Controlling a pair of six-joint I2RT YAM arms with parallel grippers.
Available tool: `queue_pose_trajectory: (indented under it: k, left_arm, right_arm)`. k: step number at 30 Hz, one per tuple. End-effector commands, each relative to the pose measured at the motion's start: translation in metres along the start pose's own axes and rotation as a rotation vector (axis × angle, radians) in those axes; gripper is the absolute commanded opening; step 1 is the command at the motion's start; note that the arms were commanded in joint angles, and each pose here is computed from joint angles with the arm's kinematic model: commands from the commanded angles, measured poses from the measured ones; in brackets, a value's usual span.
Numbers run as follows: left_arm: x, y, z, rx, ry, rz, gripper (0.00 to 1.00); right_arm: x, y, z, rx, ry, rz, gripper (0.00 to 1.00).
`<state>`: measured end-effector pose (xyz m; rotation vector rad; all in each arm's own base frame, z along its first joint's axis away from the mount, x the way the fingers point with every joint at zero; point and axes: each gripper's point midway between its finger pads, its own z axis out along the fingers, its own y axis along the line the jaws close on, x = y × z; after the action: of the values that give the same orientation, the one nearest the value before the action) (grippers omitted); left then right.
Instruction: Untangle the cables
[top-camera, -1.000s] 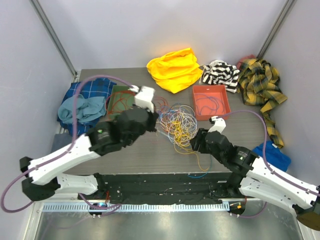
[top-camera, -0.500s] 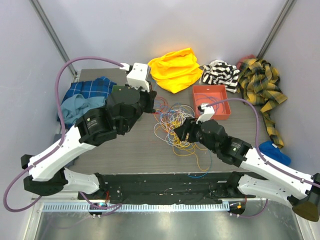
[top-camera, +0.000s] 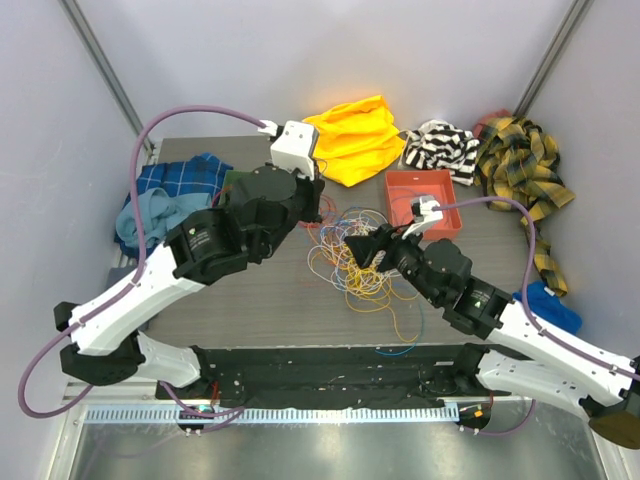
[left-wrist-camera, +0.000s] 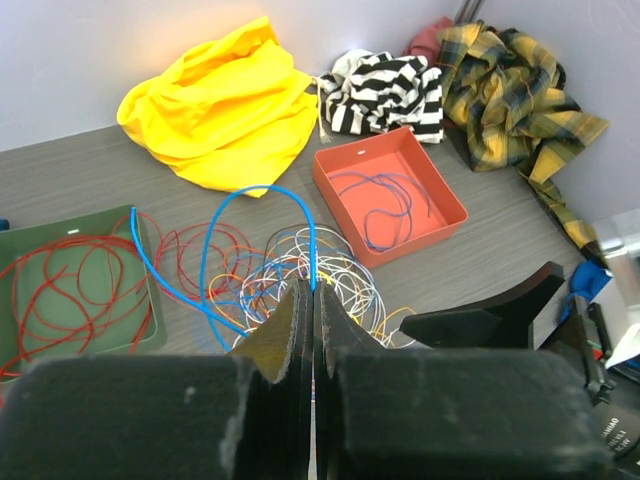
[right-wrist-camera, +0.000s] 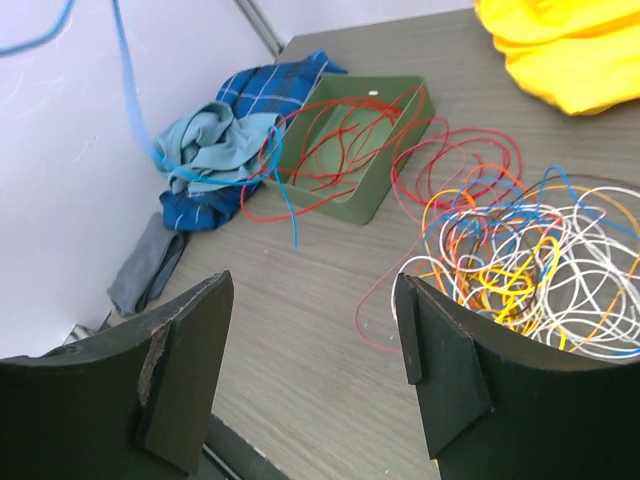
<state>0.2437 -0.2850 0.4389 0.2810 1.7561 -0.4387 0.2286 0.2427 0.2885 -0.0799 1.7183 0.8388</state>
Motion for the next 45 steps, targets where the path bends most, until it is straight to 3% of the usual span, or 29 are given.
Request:
queue_pose_trajectory:
  k: [1, 5, 9, 16, 25, 35, 45]
  left_arm:
    - [0.000, -0.004, 0.005, 0.008, 0.002, 0.005, 0.00]
    - [0.011, -0.006, 0.028, 0.005, 0.014, -0.005, 0.00]
    - [0.016, -0.020, 0.064, 0.041, 0.020, -0.034, 0.00]
    - [0.032, -0.062, 0.132, 0.132, 0.023, -0.040, 0.00]
    - [0.043, -0.077, 0.193, 0.156, 0.013, -0.053, 0.00]
    - [0.011, -0.093, 0.219, 0.196, -0.077, -0.091, 0.00]
    - [0.064, -0.116, 0.267, 0.255, -0.060, -0.114, 0.00]
  right_arm:
    - [-0.025, -0.003, -0.003, 0.044, -0.087, 0.000, 0.73]
    - [-0.040, -0.029, -0.024, 0.173, -0.128, 0.013, 0.67]
    - [-0.073, -0.056, -0.069, 0.253, -0.314, 0.135, 0.63]
    - [-0.080, -0.093, -0.106, 0.432, -0.338, 0.148, 0.63]
    - [-0.086, -0.104, -0.125, 0.461, -0.370, 0.127, 0.63]
    - [-0.099, -0.121, -0.153, 0.510, -0.450, 0.125, 0.63]
    - [-0.095, -0.133, -0.161, 0.553, -0.469, 0.106, 0.64]
